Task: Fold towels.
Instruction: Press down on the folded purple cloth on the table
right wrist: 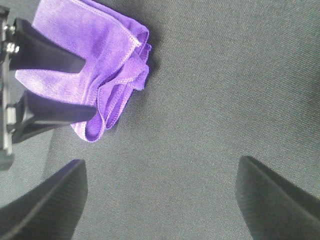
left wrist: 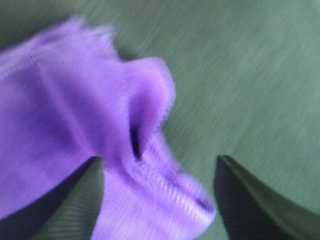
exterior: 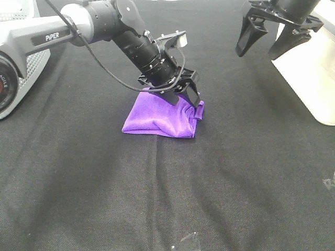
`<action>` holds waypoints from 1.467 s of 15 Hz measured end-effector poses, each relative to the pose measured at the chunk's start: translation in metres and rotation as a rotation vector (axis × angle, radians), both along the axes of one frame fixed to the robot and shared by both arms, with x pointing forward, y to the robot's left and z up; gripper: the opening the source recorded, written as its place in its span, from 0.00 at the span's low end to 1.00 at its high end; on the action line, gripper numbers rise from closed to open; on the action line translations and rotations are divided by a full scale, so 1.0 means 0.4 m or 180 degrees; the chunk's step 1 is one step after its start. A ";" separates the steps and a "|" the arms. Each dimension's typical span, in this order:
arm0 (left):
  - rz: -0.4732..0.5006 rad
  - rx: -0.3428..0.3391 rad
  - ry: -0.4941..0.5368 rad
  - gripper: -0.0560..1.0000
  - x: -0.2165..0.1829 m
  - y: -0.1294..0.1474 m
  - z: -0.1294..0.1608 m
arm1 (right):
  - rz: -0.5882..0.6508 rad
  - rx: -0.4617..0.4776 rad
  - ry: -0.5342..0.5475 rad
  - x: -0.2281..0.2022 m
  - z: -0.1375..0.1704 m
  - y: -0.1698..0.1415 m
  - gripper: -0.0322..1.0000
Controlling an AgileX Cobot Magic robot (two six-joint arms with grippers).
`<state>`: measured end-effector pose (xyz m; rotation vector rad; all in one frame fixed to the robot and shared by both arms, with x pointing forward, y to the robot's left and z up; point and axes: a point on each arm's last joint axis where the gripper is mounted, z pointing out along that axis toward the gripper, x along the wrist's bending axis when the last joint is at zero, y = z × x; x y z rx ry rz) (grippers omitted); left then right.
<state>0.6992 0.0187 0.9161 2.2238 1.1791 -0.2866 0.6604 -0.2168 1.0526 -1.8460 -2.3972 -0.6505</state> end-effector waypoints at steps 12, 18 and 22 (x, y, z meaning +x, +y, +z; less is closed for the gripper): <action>0.0947 0.0654 -0.0371 0.64 0.133 0.316 0.189 | 0.0641 0.0433 -0.0068 -0.013 -0.014 0.120 0.77; 0.1272 0.0661 -0.0503 0.64 0.144 0.423 0.265 | 0.1397 0.0231 -0.0353 0.029 -0.217 0.271 0.76; 0.1257 0.0658 -0.0496 0.64 0.143 0.421 0.264 | 0.1704 0.0078 -0.0568 0.061 -0.319 0.276 0.76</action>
